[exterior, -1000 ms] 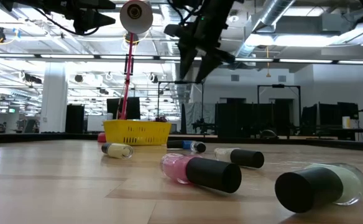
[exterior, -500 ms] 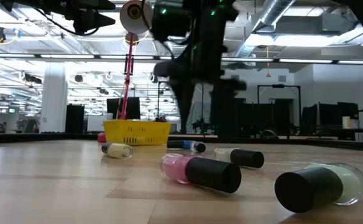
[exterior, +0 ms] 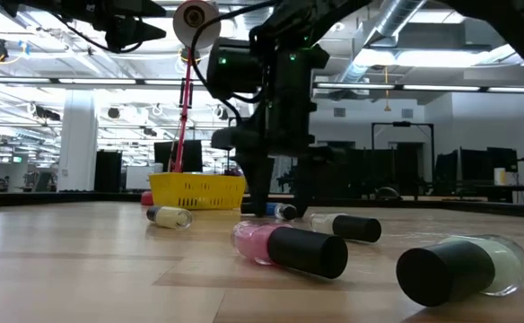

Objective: Pick & Place Nail Polish
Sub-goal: Put the transparent nail polish into the yellow basket

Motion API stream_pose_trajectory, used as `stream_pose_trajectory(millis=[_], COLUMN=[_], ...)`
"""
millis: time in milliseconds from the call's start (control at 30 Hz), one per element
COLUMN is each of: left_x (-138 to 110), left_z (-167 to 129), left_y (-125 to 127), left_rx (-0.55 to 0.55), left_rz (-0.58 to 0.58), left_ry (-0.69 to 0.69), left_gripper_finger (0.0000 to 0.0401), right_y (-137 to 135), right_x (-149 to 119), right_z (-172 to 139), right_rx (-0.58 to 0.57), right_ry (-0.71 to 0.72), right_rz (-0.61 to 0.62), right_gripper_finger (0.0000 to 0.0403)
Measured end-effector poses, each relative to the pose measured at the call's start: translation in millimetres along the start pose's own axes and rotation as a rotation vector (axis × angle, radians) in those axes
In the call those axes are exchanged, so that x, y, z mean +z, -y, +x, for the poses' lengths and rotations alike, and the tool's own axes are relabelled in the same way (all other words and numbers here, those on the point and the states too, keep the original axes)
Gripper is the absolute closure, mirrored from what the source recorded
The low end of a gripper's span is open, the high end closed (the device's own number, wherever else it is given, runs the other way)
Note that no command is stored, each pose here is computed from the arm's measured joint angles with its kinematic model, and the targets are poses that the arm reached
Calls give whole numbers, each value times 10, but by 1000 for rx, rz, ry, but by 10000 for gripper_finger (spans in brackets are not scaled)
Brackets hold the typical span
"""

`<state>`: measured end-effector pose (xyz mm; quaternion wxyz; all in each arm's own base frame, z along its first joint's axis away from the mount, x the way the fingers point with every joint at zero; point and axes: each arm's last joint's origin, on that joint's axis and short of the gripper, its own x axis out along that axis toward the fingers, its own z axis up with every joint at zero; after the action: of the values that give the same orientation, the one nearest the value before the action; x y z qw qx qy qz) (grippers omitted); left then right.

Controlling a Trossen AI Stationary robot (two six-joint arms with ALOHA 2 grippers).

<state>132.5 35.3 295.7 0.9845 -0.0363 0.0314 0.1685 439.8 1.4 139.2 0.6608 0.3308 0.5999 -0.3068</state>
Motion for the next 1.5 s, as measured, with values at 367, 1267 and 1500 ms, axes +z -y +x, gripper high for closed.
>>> stream_pose_trajectory(millis=[367, 1267, 1500], left_x=[-2, -6, -7], left_z=[1, 1, 1], left_y=[7, 6, 6], left_rx=[-24, -22, -22], left_rz=[0, 1, 1], left_ry=[-3, -7, -8], left_gripper_finger=[142, 142, 142], right_y=[13, 192, 325], right_x=[-11, 430, 804], right_z=[34, -738, -916], right_rx=[-14, 253, 303], right_ry=[-25, 254, 402], right_rz=[-16, -123, -190], right_gripper_finger=[277, 297, 297])
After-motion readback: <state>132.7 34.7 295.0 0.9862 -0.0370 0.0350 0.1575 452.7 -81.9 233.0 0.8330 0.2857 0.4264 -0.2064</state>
